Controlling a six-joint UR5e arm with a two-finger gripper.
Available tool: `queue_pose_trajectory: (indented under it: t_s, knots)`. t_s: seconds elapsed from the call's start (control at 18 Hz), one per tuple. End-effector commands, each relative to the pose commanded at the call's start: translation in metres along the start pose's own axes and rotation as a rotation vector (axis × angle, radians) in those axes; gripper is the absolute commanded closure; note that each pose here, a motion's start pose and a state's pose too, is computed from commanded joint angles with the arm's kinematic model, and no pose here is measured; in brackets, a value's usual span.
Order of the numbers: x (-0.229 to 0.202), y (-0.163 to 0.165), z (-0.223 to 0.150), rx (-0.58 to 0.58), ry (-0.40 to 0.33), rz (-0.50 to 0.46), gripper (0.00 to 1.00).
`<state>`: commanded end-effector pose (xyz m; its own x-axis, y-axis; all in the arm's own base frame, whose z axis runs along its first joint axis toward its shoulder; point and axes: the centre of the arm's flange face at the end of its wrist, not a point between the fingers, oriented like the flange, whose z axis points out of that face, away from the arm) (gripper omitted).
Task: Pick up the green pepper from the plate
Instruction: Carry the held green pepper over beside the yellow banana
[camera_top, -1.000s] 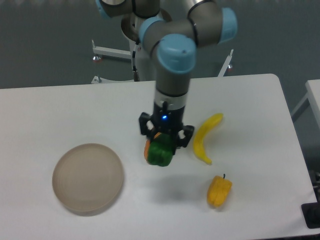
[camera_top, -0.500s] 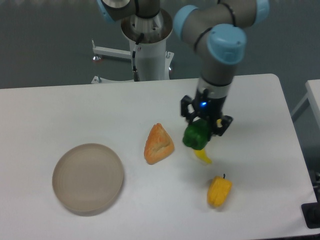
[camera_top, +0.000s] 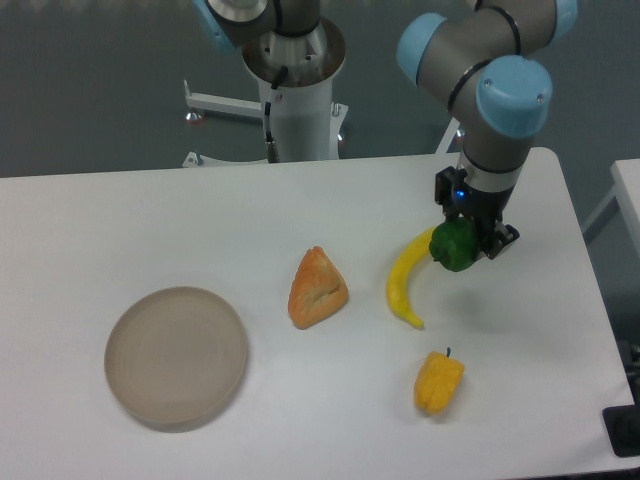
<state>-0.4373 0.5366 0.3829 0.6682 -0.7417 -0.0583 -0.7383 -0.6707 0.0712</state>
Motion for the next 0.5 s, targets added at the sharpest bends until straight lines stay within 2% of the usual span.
queue_pose_trajectory:
  t_s: [0.5]
  knots:
    - [-0.0049, -0.0076, 0.007, 0.015, 0.001, 0.009, 1.0]
